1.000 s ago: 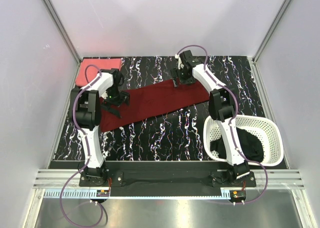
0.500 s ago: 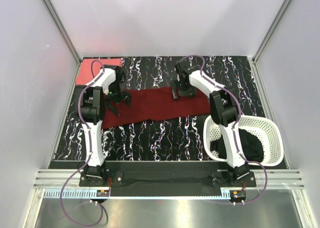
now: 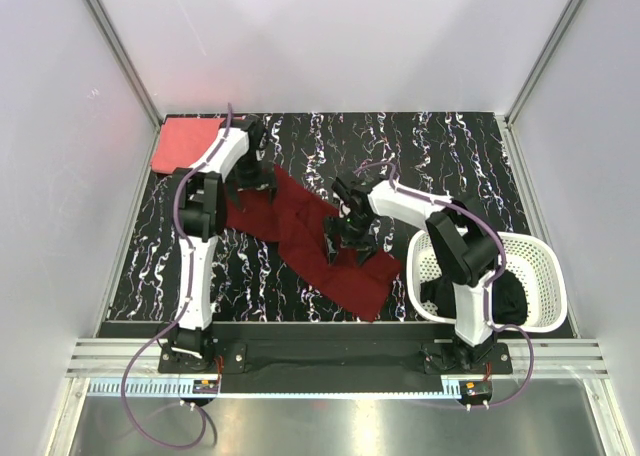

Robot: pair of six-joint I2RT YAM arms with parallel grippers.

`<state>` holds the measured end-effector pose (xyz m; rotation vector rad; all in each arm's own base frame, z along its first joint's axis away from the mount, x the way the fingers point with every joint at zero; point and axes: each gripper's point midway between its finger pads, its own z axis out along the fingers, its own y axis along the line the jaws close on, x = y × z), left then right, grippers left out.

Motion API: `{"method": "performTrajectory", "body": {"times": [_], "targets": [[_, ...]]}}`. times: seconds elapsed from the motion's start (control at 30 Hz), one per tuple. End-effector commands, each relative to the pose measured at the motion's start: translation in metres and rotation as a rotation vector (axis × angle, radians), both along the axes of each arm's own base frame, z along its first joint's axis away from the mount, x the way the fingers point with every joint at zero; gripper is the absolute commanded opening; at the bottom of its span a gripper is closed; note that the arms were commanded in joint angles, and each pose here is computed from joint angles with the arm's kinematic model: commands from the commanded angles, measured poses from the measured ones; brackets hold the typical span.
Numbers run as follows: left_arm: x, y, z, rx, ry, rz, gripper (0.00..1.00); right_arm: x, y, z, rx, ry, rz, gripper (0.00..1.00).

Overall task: Fold and stack the t-shirts
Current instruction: Fold the tshirt

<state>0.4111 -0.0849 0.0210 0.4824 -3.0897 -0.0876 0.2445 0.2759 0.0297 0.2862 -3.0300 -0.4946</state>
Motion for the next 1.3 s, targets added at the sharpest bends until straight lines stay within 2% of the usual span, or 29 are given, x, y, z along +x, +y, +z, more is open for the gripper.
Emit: {"method": "performTrajectory", "body": {"times": [0.0,0.13,0.17,0.3,0.37,0.43,0.53,0.57,0.6,0.63,0.67,0.73,0.9,1.07,1.13,1.27], "targets": [[0.045,-0.032,-0.016,-0.101,-0.114,-0.254,0.94,-0.021,0.044,0.050,0.227,0.047,-0.032,0.84],[0.072,-0.065,-0.008,-0.273,-0.237,-0.337,0.90,-0.022,0.067,0.092,0.385,0.057,-0.051,0.84],[0.076,-0.083,-0.001,-0.354,-0.265,-0.366,0.90,-0.021,0.069,0.099,0.402,0.050,-0.045,0.85],[0.117,-0.116,0.027,-0.449,-0.451,-0.443,0.89,-0.016,0.055,0.120,0.329,0.005,-0.002,0.86],[0.140,-0.121,0.071,-0.452,-0.602,-0.451,0.88,-0.002,0.038,0.127,0.285,-0.069,-0.018,0.86],[0.149,-0.118,0.092,-0.419,-0.683,-0.419,0.86,0.013,0.019,0.135,0.224,-0.149,-0.043,0.86],[0.151,-0.091,0.153,-0.260,-0.823,-0.295,0.87,0.036,-0.015,0.133,0.102,-0.254,-0.059,0.86],[0.148,-0.069,0.150,-0.138,-0.820,-0.205,0.88,0.045,-0.028,0.130,0.067,-0.270,-0.070,0.85],[0.141,-0.054,0.164,-0.086,-0.829,-0.090,0.88,0.050,-0.038,0.126,0.017,-0.280,-0.074,0.84],[0.136,-0.055,0.168,-0.104,-0.822,-0.040,0.87,0.053,-0.044,0.125,-0.001,-0.283,-0.087,0.83],[0.132,-0.045,0.169,-0.052,-0.814,0.035,0.87,0.054,-0.048,0.122,-0.022,-0.283,-0.078,0.83],[0.118,-0.057,0.166,-0.092,-0.770,0.125,0.83,0.058,-0.054,0.116,-0.061,-0.293,-0.069,0.79],[0.086,-0.099,0.126,-0.106,-0.666,0.156,0.77,0.055,-0.052,0.100,-0.048,-0.281,-0.076,0.72],[0.061,-0.110,0.087,0.005,-0.601,0.280,0.71,0.044,-0.045,0.075,-0.007,-0.219,-0.092,0.55],[0.053,-0.109,0.061,0.039,-0.540,0.325,0.68,0.040,-0.046,0.063,-0.015,-0.201,-0.100,0.55],[0.047,-0.110,0.038,0.057,-0.458,0.385,0.68,0.034,-0.048,0.051,-0.015,-0.187,-0.096,0.57]]}}
